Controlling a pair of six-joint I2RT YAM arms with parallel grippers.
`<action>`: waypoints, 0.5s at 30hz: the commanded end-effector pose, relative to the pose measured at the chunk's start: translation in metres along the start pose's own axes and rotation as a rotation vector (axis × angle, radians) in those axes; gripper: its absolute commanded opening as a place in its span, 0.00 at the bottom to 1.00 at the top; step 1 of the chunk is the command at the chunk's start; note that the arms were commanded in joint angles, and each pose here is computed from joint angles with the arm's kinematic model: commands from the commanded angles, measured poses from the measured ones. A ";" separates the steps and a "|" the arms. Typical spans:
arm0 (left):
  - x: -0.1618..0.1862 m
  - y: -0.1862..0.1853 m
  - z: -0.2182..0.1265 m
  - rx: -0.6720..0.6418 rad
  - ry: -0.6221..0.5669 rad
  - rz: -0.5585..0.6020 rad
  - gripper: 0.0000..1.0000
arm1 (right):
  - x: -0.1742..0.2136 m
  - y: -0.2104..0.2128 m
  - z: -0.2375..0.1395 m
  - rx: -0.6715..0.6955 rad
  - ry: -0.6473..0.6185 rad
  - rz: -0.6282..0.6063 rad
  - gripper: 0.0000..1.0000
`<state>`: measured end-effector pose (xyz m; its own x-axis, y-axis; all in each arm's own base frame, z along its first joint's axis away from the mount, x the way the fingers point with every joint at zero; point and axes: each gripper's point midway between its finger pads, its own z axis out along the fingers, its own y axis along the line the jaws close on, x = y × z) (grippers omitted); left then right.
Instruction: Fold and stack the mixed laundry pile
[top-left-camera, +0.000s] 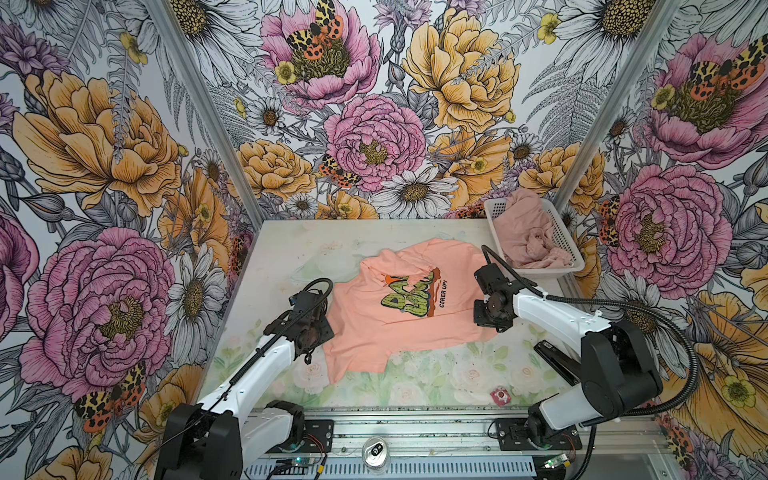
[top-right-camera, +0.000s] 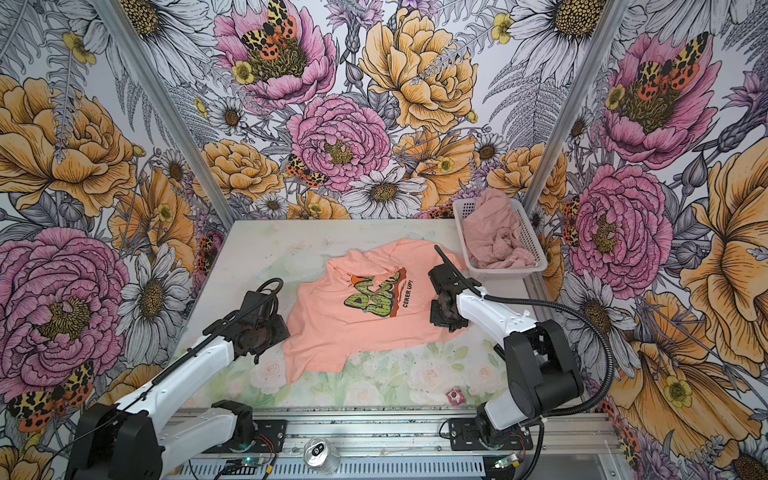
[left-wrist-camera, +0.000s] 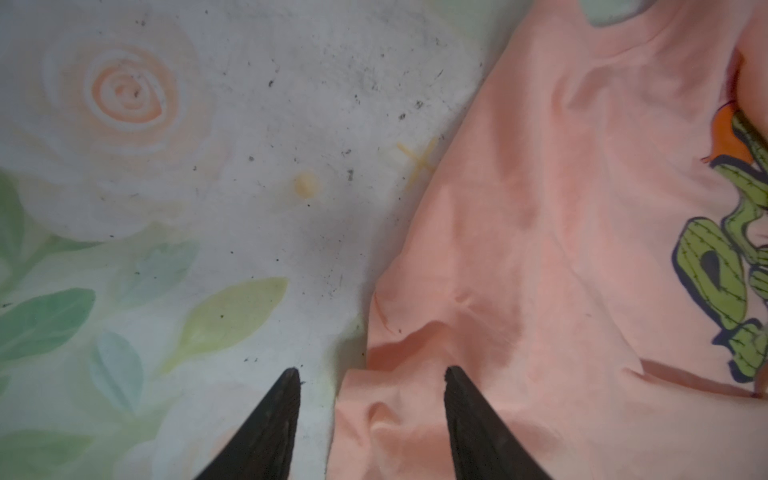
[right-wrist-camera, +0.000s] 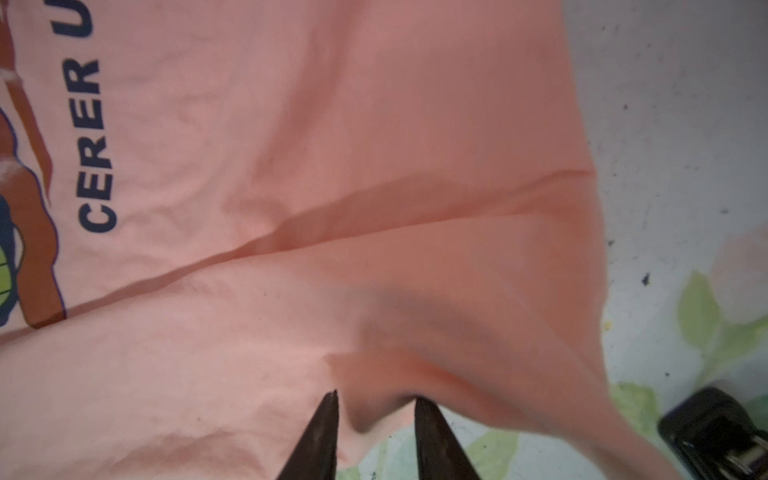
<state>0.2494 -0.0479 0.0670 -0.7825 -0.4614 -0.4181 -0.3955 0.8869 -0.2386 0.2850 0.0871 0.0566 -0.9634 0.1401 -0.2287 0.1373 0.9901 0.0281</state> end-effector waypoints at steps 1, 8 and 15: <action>0.012 -0.010 0.009 0.065 0.037 0.021 0.56 | -0.011 0.011 -0.002 -0.028 -0.032 0.008 0.33; 0.025 -0.015 0.038 0.033 0.143 0.077 0.48 | -0.012 0.010 -0.001 -0.020 -0.034 0.006 0.33; -0.009 -0.019 0.042 -0.014 0.087 0.125 0.00 | -0.009 0.007 0.004 -0.002 -0.024 0.002 0.33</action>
<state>0.2614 -0.0663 0.0222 -0.8811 -0.3688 -0.2961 -0.3275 0.9274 -0.1805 0.2870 0.0899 0.0527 -0.9644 0.1386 -0.2251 0.1351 0.9904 0.0307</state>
